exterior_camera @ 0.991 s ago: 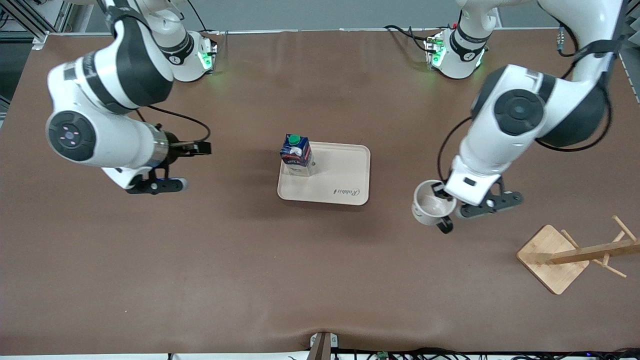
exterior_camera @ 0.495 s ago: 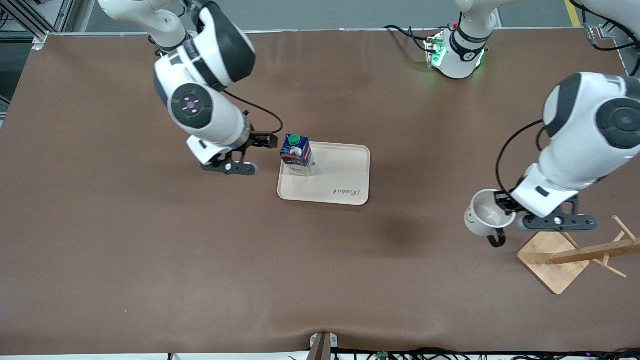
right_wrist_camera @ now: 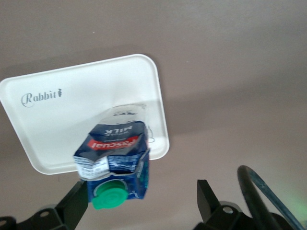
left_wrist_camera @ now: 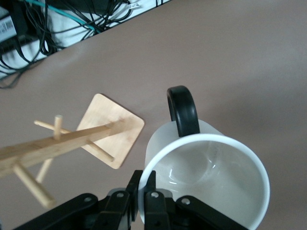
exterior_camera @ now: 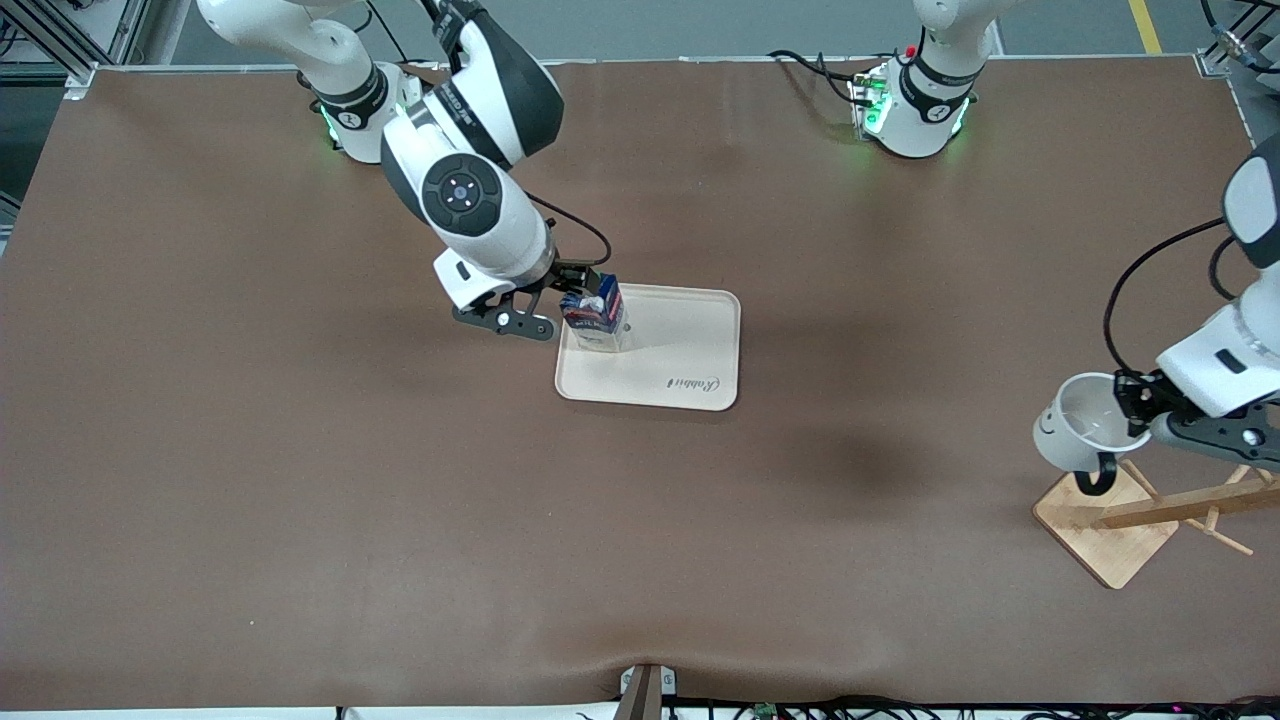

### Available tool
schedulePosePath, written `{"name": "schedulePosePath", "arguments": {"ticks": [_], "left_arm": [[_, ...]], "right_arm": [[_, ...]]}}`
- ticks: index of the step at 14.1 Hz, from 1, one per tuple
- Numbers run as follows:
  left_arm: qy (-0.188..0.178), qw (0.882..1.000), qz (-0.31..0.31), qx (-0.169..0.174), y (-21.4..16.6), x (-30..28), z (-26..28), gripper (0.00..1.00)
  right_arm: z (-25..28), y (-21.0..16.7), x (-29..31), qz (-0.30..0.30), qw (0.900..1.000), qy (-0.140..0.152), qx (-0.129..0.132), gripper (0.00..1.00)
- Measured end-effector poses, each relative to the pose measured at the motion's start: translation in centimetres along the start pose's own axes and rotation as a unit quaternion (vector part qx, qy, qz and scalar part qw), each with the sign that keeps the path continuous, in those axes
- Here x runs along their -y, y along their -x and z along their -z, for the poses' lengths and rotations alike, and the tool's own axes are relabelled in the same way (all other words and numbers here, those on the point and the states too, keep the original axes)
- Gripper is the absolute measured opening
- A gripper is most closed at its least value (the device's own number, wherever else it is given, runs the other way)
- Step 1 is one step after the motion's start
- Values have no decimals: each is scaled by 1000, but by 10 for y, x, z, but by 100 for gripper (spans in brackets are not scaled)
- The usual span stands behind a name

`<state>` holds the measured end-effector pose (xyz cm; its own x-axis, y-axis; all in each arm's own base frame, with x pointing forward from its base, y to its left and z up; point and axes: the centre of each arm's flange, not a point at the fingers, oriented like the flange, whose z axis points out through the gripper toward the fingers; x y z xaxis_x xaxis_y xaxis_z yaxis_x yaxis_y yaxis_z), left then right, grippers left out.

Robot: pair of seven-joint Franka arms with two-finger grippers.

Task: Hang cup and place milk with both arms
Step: 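Hang the mug on the stand while the right gripper grasps the milk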

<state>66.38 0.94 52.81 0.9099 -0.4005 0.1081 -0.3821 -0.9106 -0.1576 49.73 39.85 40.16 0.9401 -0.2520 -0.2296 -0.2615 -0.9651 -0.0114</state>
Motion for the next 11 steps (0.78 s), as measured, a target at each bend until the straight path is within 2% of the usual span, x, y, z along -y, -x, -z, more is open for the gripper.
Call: {"name": "schedulePosePath", "arguments": {"ticks": [5,8,11], "left_arm": [[29,997,-68,8,34,34,21,7],[51,996,-71,14,59,57,14,7],[56,995,-74,21,72,72,5,7]], "right_arm": [[-18,6,15,-12,1000,-5,-8,100],[-36,7,19,-10,999,-22,-25,100],[-51,12,21,-25,999,-24,-29,100]]}}
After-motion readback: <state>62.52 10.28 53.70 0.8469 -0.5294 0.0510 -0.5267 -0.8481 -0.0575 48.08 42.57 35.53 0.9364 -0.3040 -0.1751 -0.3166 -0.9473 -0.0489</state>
